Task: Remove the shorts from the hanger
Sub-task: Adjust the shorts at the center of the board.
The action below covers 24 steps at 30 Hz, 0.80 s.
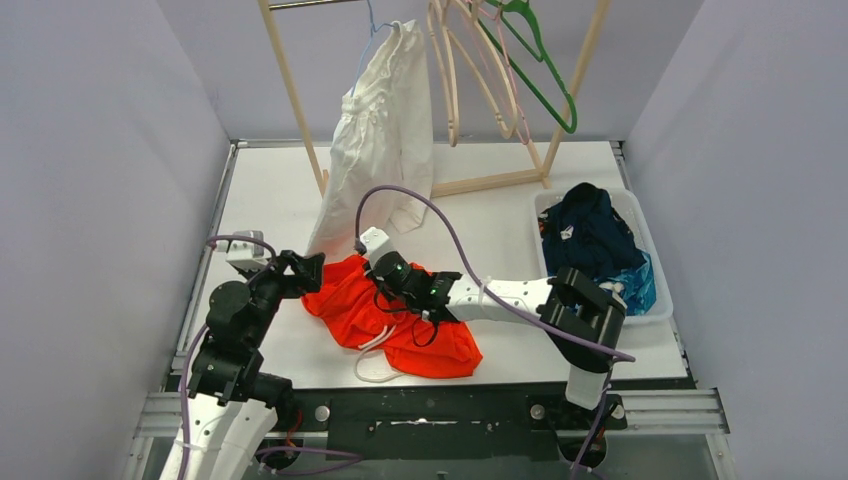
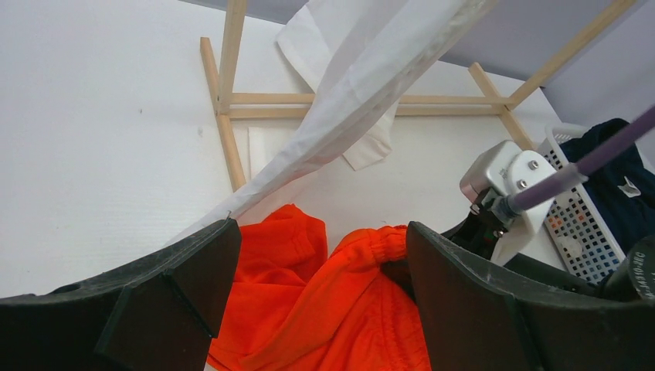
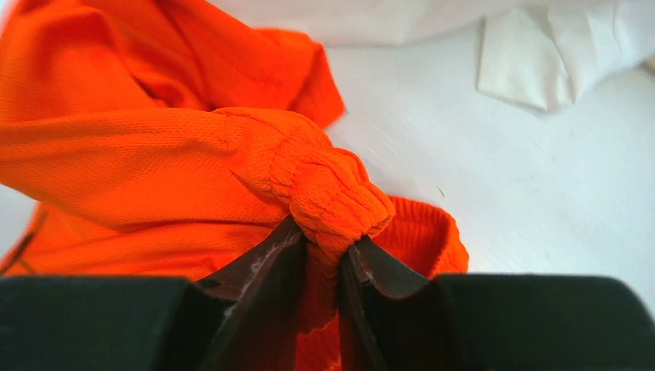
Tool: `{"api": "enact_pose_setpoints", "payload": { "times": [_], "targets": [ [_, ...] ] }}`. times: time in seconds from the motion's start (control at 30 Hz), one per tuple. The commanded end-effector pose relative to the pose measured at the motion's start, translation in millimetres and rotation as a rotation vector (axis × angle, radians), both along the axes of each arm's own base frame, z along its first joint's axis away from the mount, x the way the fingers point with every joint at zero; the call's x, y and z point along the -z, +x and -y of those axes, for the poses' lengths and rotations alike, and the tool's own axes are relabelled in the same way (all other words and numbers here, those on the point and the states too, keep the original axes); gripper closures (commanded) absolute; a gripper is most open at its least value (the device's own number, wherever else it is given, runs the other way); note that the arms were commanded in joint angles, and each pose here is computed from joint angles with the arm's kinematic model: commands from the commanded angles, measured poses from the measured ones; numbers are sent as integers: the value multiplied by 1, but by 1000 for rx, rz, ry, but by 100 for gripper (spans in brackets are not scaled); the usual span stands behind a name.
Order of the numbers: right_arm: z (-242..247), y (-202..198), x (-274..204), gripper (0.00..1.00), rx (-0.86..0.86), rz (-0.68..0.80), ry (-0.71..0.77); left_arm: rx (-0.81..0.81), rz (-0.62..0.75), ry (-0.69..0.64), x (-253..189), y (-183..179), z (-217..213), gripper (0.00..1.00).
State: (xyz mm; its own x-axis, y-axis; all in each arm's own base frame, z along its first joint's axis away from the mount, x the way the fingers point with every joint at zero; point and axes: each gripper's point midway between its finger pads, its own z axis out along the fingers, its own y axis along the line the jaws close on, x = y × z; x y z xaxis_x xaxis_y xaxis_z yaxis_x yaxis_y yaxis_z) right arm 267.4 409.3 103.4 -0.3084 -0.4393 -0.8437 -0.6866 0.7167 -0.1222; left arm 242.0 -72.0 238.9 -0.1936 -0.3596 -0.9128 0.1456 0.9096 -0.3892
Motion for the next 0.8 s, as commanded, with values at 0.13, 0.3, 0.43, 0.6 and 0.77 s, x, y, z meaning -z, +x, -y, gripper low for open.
{"api": "enact_pose_setpoints", "payload": {
  "times": [0.13,0.3,0.43,0.6,0.77],
  "targets": [
    [40,24,-21,41,206,-55,68,-22,29,-14,-7,2,-4,21],
    [62,22,-26,8,285,-57,62,-16,27,-14,-7,3,-2,21],
    [63,18,-8,5,299,-234,16,-21,20,-12,-5,4,-3,21],
    [38,10,1,1,235,-320,81,-29,14,-9,-4,4,-5,21],
    [42,15,35,2,300,-370,-66,-30,10,-9,-3,4,-5,21]
  ]
}}
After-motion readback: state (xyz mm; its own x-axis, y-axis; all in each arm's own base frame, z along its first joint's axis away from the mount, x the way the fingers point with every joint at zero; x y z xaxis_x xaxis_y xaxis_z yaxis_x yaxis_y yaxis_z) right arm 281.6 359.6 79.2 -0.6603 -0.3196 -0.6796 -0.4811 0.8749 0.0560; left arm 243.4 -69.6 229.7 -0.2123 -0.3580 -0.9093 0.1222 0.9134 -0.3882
